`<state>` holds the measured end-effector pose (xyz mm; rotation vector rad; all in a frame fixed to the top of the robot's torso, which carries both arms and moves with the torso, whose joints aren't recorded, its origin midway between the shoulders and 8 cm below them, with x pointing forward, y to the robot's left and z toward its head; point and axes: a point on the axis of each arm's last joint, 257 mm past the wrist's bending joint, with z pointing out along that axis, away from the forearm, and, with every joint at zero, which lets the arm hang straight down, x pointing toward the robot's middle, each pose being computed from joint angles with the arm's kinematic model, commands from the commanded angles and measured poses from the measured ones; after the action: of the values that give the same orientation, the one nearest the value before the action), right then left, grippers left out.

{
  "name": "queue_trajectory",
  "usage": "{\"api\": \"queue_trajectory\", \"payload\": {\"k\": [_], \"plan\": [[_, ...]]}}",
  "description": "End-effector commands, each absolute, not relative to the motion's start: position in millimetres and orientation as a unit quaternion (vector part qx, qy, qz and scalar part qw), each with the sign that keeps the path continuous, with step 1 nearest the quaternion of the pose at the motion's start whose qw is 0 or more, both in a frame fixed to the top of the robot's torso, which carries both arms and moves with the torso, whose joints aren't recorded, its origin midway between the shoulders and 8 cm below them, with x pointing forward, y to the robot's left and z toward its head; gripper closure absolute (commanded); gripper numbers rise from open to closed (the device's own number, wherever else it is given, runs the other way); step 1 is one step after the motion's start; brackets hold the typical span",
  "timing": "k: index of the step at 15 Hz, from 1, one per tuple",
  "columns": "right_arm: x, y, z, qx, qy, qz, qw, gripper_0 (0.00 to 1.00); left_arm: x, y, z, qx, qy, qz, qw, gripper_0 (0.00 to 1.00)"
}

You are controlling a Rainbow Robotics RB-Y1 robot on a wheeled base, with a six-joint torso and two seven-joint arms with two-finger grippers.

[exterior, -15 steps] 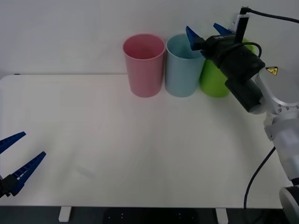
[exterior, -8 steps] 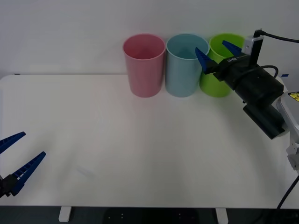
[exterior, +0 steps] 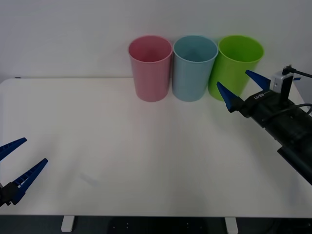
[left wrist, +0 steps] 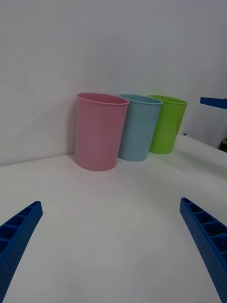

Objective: Grasp the object on the table and drop it into the matching bin: aluminum can to the light blue bin, PET bottle to the pink bin.

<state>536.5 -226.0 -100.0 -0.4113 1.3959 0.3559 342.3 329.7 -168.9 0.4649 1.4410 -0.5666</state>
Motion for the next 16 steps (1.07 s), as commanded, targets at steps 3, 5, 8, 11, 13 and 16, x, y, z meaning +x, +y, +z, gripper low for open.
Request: {"api": "queue_trajectory", "payload": {"k": [3,5,8,11,13,16], "plan": [[501.4,-244.2,-130.4,-0.241,0.637,0.117,0.723,0.00,342.3,329.7,-168.9,0.208,0.645,-0.253,0.691,0.00],[484.6,-249.5,-140.6,-0.259,0.637,0.099,0.720,0.00,342.3,329.7,-168.9,0.208,0.645,-0.253,0.691,0.00],[456.4,-252.6,-156.1,-0.289,0.635,0.106,0.708,0.00,342.3,329.7,-168.9,0.208,0.645,-0.253,0.691,0.00],[426.4,-255.8,-170.8,-0.306,0.640,0.134,0.692,0.00,342.3,329.7,-168.9,0.208,0.645,-0.253,0.691,0.00],[399.6,-261.1,-179.0,-0.318,0.643,0.150,0.680,0.00,342.3,329.7,-168.9,0.208,0.645,-0.253,0.691,0.00],[368.9,-270.0,-189.9,-0.324,0.652,0.171,0.664,0.00,342.3,329.7,-168.9,0.208,0.645,-0.253,0.691,0.00]]}}
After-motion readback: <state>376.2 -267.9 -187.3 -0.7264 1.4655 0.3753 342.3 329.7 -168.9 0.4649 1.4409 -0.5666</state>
